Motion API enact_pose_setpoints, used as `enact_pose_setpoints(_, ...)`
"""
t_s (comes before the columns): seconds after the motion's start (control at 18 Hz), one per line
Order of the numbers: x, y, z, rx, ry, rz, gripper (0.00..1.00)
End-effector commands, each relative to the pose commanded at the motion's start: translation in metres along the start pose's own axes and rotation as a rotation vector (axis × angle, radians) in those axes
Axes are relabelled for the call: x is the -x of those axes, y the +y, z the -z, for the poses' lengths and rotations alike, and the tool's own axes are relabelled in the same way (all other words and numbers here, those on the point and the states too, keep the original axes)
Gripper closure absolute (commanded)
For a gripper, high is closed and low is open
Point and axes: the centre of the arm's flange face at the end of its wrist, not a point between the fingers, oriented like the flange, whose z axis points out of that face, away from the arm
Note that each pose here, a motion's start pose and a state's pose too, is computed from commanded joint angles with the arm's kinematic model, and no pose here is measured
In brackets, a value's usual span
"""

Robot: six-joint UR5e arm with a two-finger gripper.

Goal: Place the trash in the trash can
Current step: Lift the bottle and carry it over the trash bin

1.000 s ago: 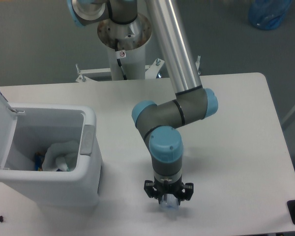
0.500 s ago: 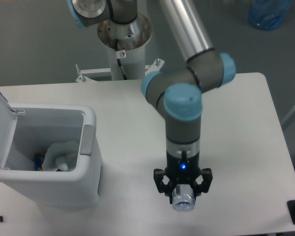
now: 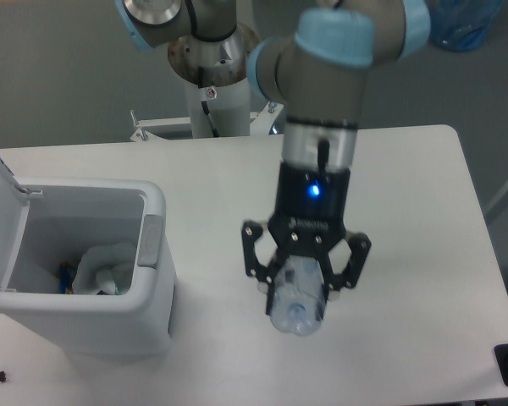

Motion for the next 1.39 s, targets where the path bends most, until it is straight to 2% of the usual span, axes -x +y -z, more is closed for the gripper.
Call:
enact_pose_setpoints(0.22, -0.052, -0.019, 0.022, -0.035, 0.037, -0.046, 0.4)
enact_pose_setpoints(0.56, -0.113, -0.026, 0.026, -0.045, 0.106, -0.108, 0.4)
enact_pose_setpoints(1.17, -0.158, -0.036, 0.022, -0.058, 0.162, -0.163, 0.39)
enact_pose_setpoints(1.39, -0.18, -0.029, 0.002, -0.04, 0.201, -0.181, 0.39)
